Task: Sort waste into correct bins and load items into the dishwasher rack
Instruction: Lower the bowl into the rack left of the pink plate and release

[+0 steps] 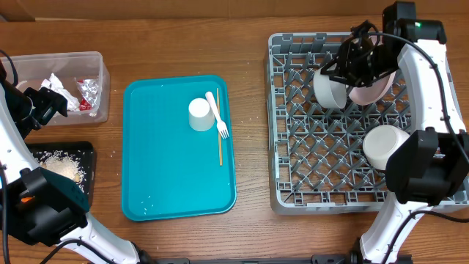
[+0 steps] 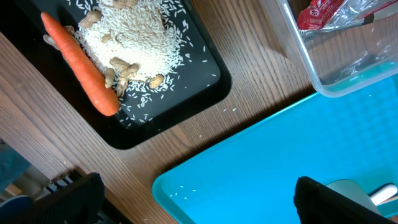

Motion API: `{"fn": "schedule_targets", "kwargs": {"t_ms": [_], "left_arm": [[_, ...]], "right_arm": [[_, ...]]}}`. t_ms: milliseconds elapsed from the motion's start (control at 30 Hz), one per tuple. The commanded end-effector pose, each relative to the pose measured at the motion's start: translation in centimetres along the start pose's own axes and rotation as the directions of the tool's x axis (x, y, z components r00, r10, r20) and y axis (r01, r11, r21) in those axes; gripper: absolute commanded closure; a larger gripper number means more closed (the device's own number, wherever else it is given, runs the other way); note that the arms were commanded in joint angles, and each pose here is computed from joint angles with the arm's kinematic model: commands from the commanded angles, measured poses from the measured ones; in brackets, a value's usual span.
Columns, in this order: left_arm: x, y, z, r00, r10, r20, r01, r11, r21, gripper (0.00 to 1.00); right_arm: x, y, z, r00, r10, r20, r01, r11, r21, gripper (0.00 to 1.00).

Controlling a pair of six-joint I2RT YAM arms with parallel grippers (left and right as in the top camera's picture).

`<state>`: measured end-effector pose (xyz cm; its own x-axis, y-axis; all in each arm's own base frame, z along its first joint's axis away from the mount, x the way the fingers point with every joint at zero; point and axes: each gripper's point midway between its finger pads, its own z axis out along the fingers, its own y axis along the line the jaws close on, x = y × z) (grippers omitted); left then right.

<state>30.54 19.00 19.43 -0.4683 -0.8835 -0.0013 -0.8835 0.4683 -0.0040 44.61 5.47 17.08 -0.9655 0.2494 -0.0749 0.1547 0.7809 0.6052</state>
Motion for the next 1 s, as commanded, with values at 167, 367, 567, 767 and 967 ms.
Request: {"fn": "schedule_targets", "kwargs": {"t_ms": [167,367,567,767,967], "left_arm": [[-0.1,0.1,-1.3,0.999,-0.019,0.042,0.019,1.000,0.010,0.00],[-0.1,0.1,-1.3,0.999,-0.019,0.042,0.019,1.000,0.010,0.00],[-0.1,0.1,-1.3,0.999,-0.019,0.042,0.019,1.000,0.010,0.00],[-0.1,0.1,-1.3,0.999,-0.019,0.042,0.019,1.000,0.010,0.00],[-0.1,0.1,-1.3,0.999,-0.019,0.042,0.019,1.000,0.010,0.00]], "right_arm": [[0.3,0.8,-1.3,1.000,0.006,0.018,-0.006,1.000,-0.022,0.89],[2.1,4.2,-2.0,0.998,-0.047,-0.031,0.041,0.984,-0.176,0.87],[3.5,6.1,-0.9,0.993,-0.085,-0.077,0.066,0.972,-0.224,0.93],[3.6,6.0,-0.3,0.991,-0.105,-0.078,0.090,0.979,-0.183,0.92],[2.8,2.3,-0.4,0.999,-0.037,-0.028,0.040,0.996,0.080,0.89]]}}
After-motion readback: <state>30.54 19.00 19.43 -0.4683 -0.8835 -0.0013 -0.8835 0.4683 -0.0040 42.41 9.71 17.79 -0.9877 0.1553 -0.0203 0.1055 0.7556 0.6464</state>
